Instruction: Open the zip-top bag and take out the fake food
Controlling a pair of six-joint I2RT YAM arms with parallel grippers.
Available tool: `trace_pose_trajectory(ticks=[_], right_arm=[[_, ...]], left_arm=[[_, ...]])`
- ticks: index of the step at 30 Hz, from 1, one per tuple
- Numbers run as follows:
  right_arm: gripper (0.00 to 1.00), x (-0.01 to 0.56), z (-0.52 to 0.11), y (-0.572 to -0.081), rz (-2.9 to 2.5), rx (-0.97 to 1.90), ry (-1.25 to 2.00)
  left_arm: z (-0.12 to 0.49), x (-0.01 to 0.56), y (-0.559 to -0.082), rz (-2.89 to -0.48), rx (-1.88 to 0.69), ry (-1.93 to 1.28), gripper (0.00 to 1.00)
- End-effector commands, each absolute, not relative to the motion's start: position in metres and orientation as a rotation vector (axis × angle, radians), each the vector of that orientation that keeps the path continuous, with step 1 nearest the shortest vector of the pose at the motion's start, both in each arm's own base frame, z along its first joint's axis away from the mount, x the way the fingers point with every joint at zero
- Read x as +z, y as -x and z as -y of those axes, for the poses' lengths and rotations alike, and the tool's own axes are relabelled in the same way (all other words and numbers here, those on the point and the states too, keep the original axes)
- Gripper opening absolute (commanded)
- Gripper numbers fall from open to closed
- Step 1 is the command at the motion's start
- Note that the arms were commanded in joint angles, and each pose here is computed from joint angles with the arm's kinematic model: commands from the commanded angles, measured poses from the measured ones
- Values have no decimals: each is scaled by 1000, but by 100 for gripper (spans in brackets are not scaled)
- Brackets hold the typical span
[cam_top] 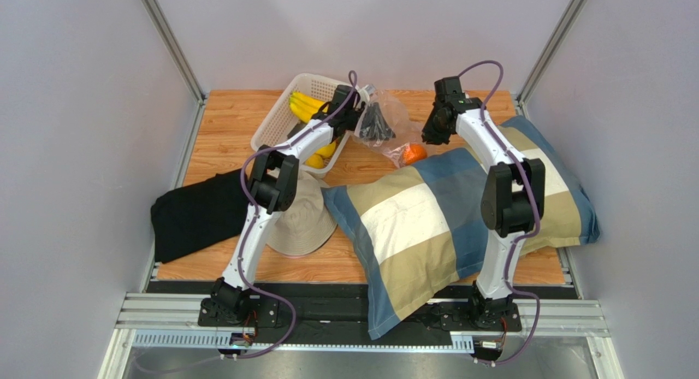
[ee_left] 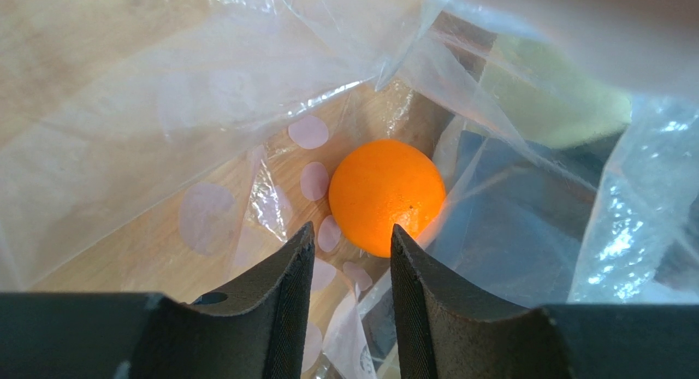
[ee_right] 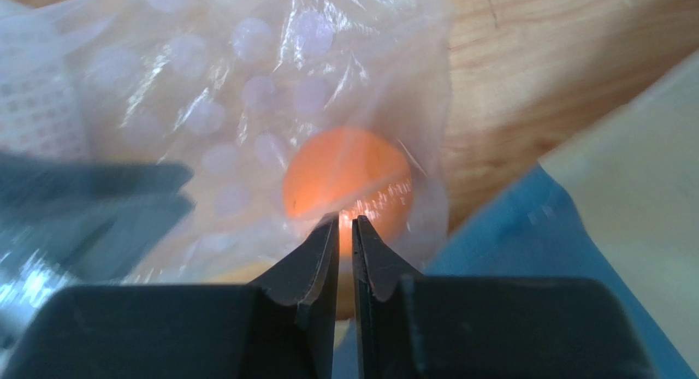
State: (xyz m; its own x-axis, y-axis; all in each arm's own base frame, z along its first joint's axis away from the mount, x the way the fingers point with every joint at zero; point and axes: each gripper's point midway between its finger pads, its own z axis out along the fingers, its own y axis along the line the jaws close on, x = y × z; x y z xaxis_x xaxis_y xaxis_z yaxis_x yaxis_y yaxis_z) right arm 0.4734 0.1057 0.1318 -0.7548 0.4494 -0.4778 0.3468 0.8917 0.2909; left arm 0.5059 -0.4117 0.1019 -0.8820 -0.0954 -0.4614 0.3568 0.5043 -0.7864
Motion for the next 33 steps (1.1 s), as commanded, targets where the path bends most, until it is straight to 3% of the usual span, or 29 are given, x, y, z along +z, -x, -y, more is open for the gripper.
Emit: trace_pose_trajectory(ticks=[1,5,10,16,26,33], right_arm=[[12,117,-113,-499,-2501,172,-553],[10,98,-97,-495,-2555,-15,-535],[9,83,-117,-512,-2537,98,-513],[9,115,-110,-545,-2456,60,-406],[9,165,-91,-483,-2488,16,-323],[8,122,-85,-474,-2566,-31,-407]], left_arm=[[417,157,-511,-2181,-1359,-276,44],[414,150,-510,-2204,-1313,-289,45],[416,141,-507,-2232,-1314,-300,47],[407,122,-492,-2364,-1299,-274,49],[409,135,-476,-2391,-1400,-235,49],[415,135,-482,-2382,-1441,-172,50]])
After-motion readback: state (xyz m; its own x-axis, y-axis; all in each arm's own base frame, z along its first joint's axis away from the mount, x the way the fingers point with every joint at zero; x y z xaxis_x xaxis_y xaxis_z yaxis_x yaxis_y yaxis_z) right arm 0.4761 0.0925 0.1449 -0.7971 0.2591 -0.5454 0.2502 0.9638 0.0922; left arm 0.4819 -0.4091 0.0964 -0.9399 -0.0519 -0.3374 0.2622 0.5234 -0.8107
